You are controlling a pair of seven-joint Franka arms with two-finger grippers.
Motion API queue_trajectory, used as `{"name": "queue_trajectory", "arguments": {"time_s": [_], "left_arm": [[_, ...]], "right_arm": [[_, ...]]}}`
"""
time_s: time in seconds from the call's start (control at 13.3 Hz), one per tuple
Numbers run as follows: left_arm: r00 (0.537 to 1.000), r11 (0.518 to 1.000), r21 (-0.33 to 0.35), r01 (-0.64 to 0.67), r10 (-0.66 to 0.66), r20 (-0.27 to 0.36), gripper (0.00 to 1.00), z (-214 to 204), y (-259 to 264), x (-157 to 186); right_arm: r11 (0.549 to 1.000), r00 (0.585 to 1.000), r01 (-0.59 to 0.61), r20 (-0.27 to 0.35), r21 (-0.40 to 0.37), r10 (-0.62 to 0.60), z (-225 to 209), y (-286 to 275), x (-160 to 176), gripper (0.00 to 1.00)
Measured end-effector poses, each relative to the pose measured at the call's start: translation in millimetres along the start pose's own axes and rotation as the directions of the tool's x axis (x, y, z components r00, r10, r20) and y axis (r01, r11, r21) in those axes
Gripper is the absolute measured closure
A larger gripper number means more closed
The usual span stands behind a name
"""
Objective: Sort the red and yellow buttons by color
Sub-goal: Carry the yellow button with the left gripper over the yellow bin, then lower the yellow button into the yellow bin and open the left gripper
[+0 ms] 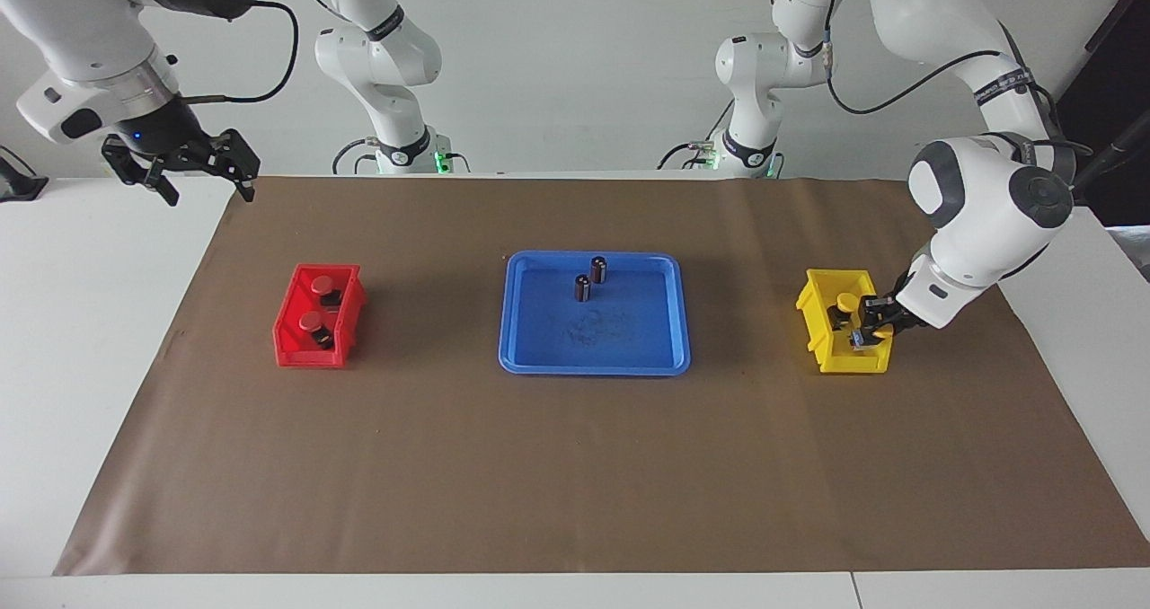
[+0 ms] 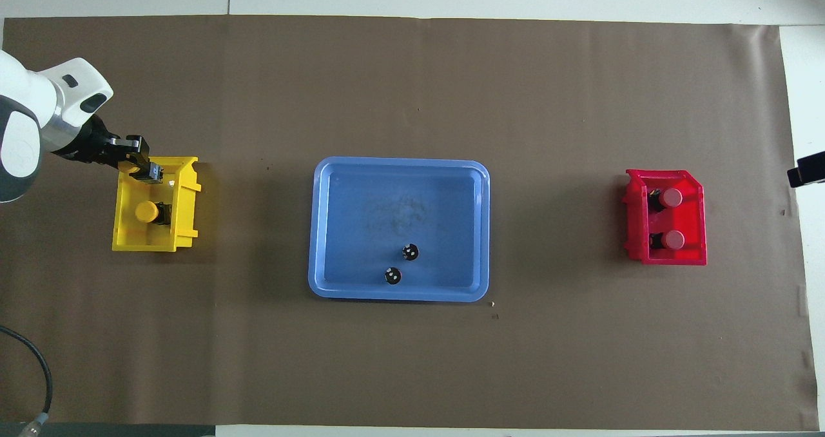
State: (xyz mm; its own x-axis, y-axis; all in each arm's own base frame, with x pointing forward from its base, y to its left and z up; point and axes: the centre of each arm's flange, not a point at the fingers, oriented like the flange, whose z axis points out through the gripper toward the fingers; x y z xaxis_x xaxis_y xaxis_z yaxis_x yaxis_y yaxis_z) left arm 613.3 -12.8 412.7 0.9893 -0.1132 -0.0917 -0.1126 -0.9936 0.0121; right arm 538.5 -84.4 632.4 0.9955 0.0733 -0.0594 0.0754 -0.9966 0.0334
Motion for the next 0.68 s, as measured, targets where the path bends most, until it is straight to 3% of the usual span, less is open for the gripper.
{"name": "queue_trajectory", "arguments": {"time_s": [0.38, 0.68], "left_arm": [[0.997, 1.0, 0.008, -0.015, 0.016, -0.072, 0.59, 18.8, -2.3, -9.9], [0.997, 1.0, 0.007, -0.016, 0.016, -0.073, 0.59, 28.2, -1.9, -18.1]], "right_arm": [[1.0, 1.0, -0.006, 0.01, 0.002, 0.006, 3.1, 3.5, -0.1, 0.0], [1.0, 1.0, -0.002, 0.029, 0.007, 0.001, 4.8, 0.4, -1.5, 0.0]]}}
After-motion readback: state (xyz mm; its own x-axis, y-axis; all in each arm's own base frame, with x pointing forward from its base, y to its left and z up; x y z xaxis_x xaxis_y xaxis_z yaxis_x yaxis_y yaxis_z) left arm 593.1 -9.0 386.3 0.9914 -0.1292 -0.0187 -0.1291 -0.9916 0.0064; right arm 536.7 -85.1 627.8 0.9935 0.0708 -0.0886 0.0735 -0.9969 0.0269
